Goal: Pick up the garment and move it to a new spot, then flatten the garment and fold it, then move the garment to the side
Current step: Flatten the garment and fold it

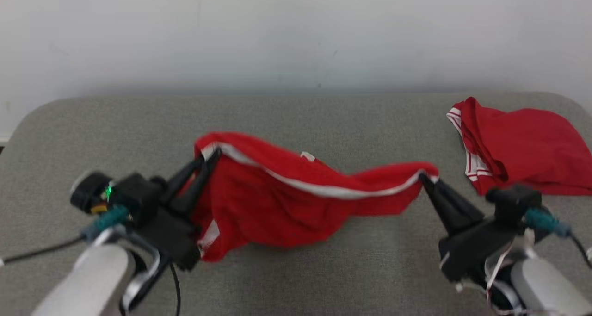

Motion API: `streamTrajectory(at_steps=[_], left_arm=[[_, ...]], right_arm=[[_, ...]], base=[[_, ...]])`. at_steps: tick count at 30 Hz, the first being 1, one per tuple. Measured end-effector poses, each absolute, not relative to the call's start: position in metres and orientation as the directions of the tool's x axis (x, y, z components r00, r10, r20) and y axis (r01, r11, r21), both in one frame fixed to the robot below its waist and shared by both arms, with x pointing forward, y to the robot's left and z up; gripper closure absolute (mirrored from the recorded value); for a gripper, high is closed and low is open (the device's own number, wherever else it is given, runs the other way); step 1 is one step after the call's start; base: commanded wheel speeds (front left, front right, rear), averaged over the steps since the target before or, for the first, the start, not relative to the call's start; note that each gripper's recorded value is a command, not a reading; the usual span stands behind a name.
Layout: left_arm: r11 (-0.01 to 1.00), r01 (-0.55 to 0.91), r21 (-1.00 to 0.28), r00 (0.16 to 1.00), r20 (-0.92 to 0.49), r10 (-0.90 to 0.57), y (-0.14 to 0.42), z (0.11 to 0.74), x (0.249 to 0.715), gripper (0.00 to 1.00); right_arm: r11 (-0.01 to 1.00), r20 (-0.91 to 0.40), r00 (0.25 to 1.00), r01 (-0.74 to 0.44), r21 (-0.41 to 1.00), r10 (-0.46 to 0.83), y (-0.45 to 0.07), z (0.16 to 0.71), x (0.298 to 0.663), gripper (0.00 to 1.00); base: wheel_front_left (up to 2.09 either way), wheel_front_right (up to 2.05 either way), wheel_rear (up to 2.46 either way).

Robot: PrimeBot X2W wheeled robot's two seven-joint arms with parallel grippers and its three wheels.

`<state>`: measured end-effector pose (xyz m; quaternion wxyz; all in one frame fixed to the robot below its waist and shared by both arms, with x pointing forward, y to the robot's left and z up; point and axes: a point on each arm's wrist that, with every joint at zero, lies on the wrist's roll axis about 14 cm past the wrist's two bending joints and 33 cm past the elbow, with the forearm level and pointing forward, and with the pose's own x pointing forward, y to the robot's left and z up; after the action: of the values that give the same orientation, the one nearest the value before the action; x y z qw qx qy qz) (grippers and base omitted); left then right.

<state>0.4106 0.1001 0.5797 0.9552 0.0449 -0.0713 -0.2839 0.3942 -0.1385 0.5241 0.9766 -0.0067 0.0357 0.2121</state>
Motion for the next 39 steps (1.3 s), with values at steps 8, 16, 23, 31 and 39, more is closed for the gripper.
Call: streamTrajectory(at_steps=[8,16,23,31,39], left_arm=[[0.802,0.584,0.124,0.777,0.202,-0.597,0.092,0.683,0.496,1.0],[0.766,0.642,0.047,0.742,0.213,-0.635,0.071,0.732,0.57,1.0],[0.77,0.638,0.019,0.738,0.272,-0.618,0.064,0.754,0.632,1.0],[0.756,0.654,-0.026,0.724,0.311,-0.615,0.052,0.757,0.665,1.0],[0.732,0.679,-0.055,0.714,0.283,-0.641,0.039,0.729,0.672,1.0]], right_arm=[[0.916,0.109,0.923,-0.381,0.129,0.369,-0.151,0.626,0.5,1.0],[0.905,0.206,0.92,-0.373,0.205,0.333,-0.157,0.705,0.591,1.0],[0.932,0.242,0.934,-0.312,0.183,0.265,-0.173,0.735,0.651,1.0],[0.963,0.242,0.953,-0.224,0.148,0.185,-0.205,0.737,0.678,1.0],[0.969,0.21,0.963,-0.199,0.148,0.166,-0.213,0.714,0.687,1.0]], base=[[0.0,0.0,0.0],[0.0,0.0,0.0],[0.0,0.0,0.0],[0.0,0.0,0.0],[0.0,0.0,0.0]])
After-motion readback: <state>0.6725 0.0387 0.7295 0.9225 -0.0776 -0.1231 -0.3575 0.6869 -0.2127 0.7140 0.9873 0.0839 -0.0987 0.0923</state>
